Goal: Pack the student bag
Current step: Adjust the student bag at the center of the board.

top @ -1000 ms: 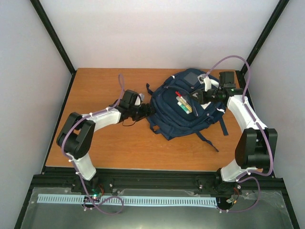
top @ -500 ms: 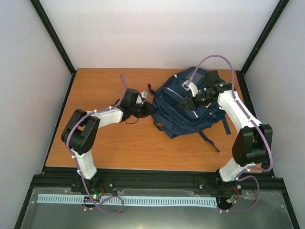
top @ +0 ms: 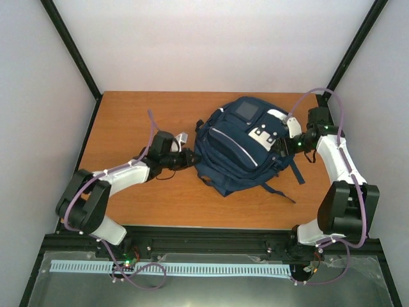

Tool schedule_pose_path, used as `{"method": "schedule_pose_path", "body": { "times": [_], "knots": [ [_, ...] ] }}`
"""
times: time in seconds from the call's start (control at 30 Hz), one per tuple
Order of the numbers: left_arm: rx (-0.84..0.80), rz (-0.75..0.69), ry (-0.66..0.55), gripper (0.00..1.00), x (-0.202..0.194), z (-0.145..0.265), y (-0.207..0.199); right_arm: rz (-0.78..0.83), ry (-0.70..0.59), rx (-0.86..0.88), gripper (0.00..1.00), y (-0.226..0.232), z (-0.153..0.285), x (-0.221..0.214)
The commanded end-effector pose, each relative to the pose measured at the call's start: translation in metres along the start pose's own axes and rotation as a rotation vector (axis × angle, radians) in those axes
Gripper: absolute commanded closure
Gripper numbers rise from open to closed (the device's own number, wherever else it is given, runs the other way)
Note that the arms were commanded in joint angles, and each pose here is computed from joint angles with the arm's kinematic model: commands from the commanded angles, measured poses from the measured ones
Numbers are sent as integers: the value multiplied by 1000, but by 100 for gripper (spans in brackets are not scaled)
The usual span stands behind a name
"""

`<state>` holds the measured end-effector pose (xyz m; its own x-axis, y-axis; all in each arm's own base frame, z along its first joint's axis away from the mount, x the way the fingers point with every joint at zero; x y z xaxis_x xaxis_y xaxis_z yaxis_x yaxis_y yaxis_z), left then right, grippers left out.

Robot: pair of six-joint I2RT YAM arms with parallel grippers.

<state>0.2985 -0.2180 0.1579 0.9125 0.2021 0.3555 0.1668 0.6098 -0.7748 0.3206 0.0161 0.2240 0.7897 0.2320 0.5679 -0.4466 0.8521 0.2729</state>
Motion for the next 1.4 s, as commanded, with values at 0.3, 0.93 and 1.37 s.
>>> {"method": "schedule_pose_path", "body": {
  "times": [0.3, 0.93, 1.37],
  "knots": [
    [31, -43, -95, 99, -69, 66, -7, -149, 105, -22, 29, -37, -49, -15],
    [36, -168, 133, 89, -138, -17, -56, -189, 27, 130, 41, -66, -138, 110],
    [204, -382, 294, 44, -157, -2, -66, -25, -112, 34, 33, -22, -45, 119]
  ]
}}
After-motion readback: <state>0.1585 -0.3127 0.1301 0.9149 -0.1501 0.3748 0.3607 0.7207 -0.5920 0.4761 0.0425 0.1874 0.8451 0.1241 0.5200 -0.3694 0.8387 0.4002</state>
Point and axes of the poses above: each gripper's point midway between its finger pads, its own z axis back along the fingers, its own y axis along the line the jaws close on, x = y × z, the point moved 7 cm from there along z, back along the fingers, and after that the axes turned 1 degree about -z, right-handed, at the moved point
